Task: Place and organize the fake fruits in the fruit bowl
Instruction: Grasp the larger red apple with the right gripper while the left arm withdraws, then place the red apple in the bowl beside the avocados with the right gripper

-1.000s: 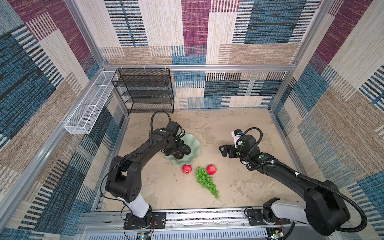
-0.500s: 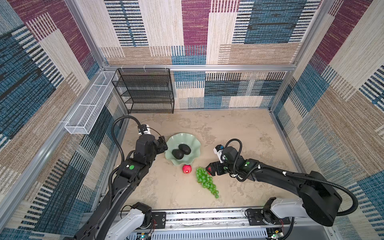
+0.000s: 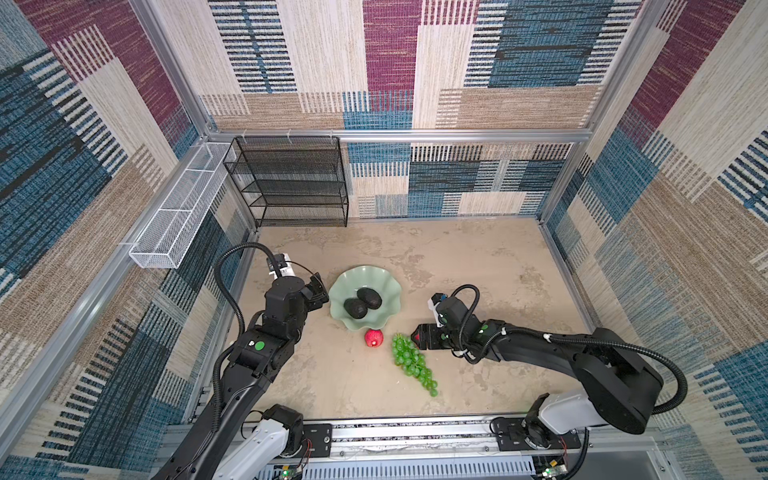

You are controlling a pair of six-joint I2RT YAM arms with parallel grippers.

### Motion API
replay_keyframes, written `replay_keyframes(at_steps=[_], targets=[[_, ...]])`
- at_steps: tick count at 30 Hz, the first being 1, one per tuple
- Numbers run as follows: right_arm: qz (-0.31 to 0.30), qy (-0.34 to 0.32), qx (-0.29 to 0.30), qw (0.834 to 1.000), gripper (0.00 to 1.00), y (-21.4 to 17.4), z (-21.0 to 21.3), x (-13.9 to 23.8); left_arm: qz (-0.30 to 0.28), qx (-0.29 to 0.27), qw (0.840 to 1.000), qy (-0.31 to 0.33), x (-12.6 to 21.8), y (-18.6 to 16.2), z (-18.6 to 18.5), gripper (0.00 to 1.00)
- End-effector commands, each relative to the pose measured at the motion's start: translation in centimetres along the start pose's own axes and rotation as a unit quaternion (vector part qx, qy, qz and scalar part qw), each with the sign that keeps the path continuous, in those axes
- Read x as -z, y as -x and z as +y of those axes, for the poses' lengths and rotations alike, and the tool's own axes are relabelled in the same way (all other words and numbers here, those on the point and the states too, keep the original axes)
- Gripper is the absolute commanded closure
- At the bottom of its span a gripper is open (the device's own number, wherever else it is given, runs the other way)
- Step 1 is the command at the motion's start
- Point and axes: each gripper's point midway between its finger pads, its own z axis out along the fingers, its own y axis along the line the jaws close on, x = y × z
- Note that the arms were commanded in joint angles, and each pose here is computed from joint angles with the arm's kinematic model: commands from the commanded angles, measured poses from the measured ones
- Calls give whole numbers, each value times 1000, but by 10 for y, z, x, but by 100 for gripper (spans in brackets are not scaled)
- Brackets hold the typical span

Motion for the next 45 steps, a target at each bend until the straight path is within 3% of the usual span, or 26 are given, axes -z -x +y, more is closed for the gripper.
replay_keyframes(at_steps=[1,8,13,21,29,37,45], targets=[[-22,11,-15,1000,26,14,8,-4,-8,-17,1000,-3,-1,5,-2,14],[-32,-4,-28,999,46,15,1,-1,-10,-26,1000,0,-6,3,2,13],[-68,-29,-23,997,48,31,0,24,-1,-29,1000,-1,-14,1,1,13],[-156,-34,36,986,50,110,47,66,17,-11,1000,-5,-20,-10,8,12],[-147,-1,91,985,52,152,100,25,23,3,1000,9,-10,-15,26,12],[-83,-10,129,988,51,121,114,-33,27,9,999,18,-3,-23,40,11],[-56,-23,139,988,46,102,115,-60,39,20,999,3,-8,-26,35,11]])
